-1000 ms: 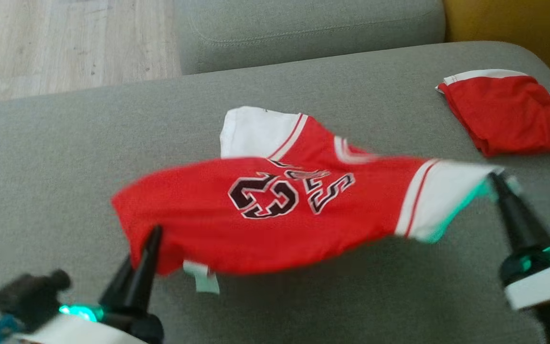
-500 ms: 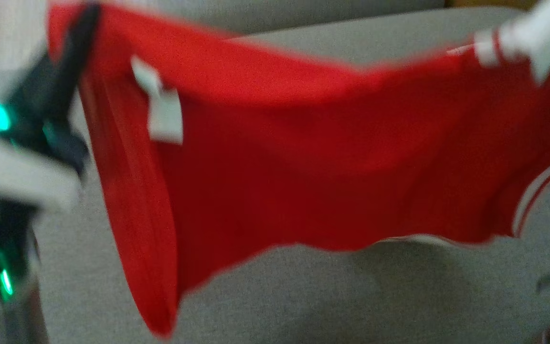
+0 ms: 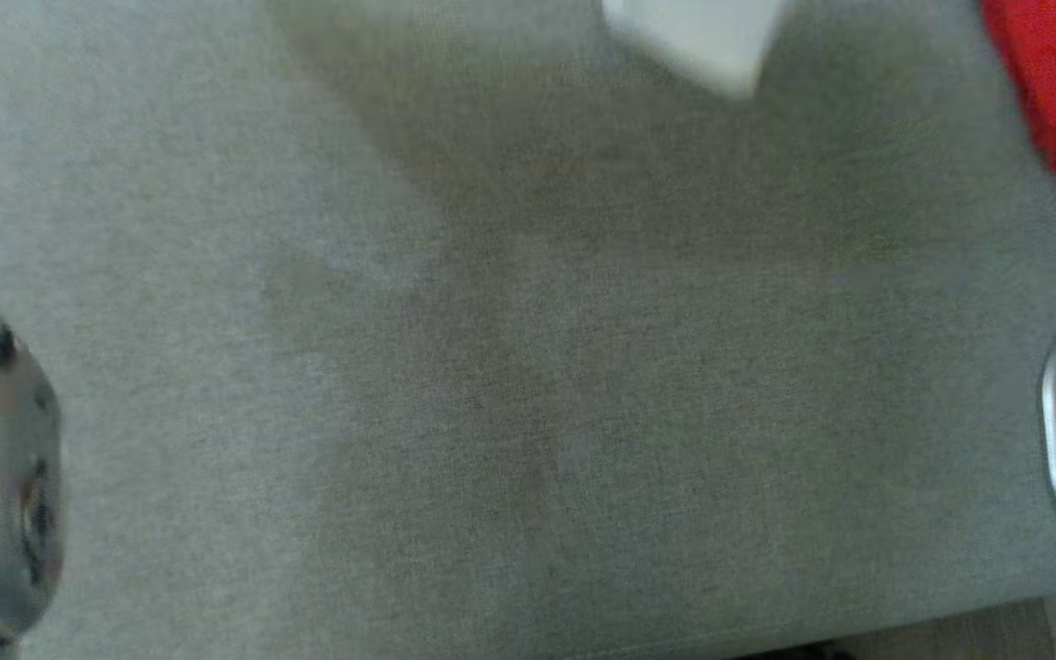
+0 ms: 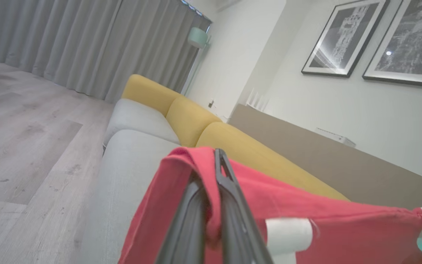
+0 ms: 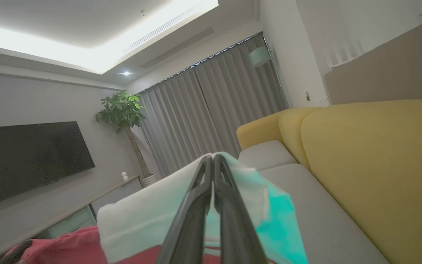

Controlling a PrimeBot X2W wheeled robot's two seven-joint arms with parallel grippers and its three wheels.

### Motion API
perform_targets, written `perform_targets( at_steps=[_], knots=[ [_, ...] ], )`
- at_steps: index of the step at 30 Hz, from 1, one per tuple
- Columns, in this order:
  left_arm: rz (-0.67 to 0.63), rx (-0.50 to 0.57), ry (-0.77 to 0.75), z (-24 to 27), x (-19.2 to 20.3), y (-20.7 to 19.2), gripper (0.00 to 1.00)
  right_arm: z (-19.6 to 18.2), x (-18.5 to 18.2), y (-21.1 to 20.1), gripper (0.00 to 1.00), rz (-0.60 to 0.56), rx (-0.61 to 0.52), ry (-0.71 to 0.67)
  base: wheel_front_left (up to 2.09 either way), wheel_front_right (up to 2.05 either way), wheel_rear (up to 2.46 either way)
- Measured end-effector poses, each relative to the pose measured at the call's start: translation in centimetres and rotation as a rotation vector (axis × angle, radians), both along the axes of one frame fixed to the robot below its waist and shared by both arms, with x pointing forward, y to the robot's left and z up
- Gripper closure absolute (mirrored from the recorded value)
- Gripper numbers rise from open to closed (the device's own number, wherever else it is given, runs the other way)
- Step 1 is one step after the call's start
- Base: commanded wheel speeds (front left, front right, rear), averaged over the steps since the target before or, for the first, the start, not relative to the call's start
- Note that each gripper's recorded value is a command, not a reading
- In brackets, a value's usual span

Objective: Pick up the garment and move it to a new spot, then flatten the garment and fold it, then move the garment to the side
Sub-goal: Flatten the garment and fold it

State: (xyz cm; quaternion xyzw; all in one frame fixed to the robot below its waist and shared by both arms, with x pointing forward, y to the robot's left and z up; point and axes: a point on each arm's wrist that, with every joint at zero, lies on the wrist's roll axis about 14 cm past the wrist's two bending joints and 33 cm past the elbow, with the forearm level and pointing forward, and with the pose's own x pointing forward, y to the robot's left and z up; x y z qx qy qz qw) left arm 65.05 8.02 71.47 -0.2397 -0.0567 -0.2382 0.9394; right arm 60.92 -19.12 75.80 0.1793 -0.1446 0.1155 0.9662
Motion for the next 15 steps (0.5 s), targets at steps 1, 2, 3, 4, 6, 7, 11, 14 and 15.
perform_targets(
  at_steps=[1,2,3,4,6,7,11,14,15],
  knots=[
    [0.015,-0.01,-0.011,-0.4,1.0,0.2,1.0,-0.6,0.8,0.0,1.0,-0.002,0.009,0.0,0.0,0.0,0.0],
    [0.022,-0.021,-0.01,-1.2,1.9,0.2,1.0,-1.6,1.4,0.2,1.0,0.002,0.011,0.01,0.0,0.0,0.0],
    [0.022,-0.028,0.0,-2.4,2.5,0.1,1.0,-2.8,2.0,0.5,1.0,0.009,0.01,0.026,0.0,0.0,0.0],
    [0.019,-0.026,0.02,-3.9,3.1,0.0,1.0,-4.2,2.3,0.8,1.0,0.014,0.006,0.043,0.0,0.0,0.0],
    [0.015,-0.019,0.072,-7.4,3.5,-0.1,1.0,-7.5,2.3,1.4,1.0,0.026,0.0,0.091,0.0,0.0,0.0],
    [0.017,-0.015,0.104,-9.4,3.2,-0.1,1.0,-9.5,1.8,1.5,1.0,0.03,0.0,0.128,0.0,0.0,0.0],
    [0.003,0.011,0.213,-15.5,0.5,0.0,1.0,-15.8,-0.9,0.7,1.0,0.025,0.012,0.255,0.0,0.0,0.0],
    [-0.019,0.031,0.342,-21.6,-3.9,0.2,1.0,-21.7,-4.9,-0.9,1.0,-0.009,0.017,0.396,0.0,0.0,0.0],
    [-0.025,0.045,0.389,-23.5,-5.6,0.3,1.0,-23.6,-6.3,-1.1,1.0,-0.014,0.021,0.445,0.0,0.0,0.0]
  ],
)
